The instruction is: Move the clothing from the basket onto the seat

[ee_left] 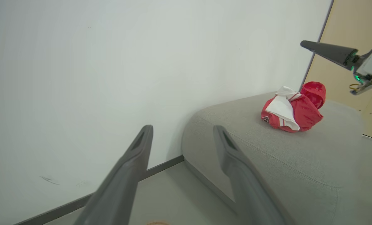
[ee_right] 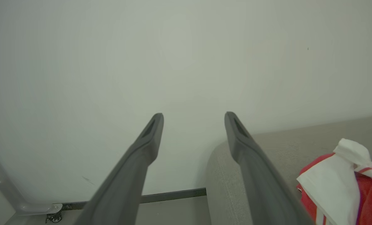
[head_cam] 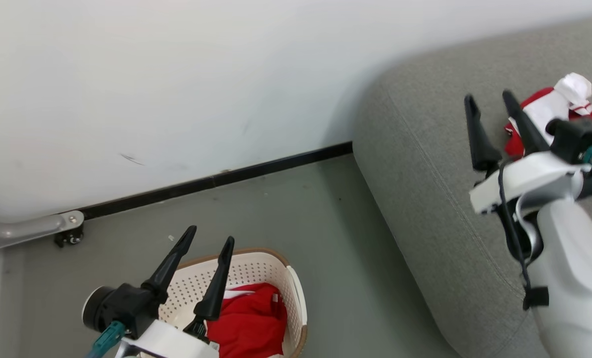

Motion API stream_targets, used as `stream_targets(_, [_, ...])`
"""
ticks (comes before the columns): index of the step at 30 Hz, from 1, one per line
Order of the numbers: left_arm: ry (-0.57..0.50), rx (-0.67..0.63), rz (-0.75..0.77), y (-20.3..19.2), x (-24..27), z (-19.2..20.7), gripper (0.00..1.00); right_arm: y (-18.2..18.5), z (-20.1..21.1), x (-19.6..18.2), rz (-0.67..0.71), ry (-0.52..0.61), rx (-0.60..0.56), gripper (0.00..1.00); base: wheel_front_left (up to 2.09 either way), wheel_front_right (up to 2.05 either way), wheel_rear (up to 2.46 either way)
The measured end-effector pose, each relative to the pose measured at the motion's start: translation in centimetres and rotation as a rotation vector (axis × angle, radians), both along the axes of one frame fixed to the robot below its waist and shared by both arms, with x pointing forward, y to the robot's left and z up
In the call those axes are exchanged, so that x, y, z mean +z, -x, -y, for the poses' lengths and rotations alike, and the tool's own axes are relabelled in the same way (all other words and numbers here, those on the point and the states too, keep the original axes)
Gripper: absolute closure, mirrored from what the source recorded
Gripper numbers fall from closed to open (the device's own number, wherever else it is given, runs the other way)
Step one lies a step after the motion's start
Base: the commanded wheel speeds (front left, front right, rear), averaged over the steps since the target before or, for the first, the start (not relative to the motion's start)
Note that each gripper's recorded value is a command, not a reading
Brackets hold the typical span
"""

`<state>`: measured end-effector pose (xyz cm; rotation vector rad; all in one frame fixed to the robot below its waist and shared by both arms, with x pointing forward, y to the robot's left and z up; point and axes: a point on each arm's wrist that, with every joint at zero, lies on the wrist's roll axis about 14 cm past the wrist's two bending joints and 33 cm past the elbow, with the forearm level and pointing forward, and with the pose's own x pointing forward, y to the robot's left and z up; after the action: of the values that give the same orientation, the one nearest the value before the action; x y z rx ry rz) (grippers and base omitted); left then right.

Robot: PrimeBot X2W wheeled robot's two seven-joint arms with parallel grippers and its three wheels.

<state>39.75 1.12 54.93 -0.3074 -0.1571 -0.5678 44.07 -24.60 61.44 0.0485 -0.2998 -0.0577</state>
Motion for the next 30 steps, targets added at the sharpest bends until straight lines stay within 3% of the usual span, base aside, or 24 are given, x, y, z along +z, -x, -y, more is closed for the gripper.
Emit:
stream_targets(23, [0.043, 0.404, -0.154, 3.7, -3.8, -12.2, 0.0, 5.9, -8.1, -8.2, -0.163, -0.059, 0.202, 0.0, 0.0, 0.0, 0.0])
stream_targets(30, [0.036, 0.457, -0.184, 5.0, -4.9, -13.9, 0.0, 8.2, -10.5, -10.6, -0.221, -0.075, 0.254, 0.0, 0.0, 0.0, 0.0])
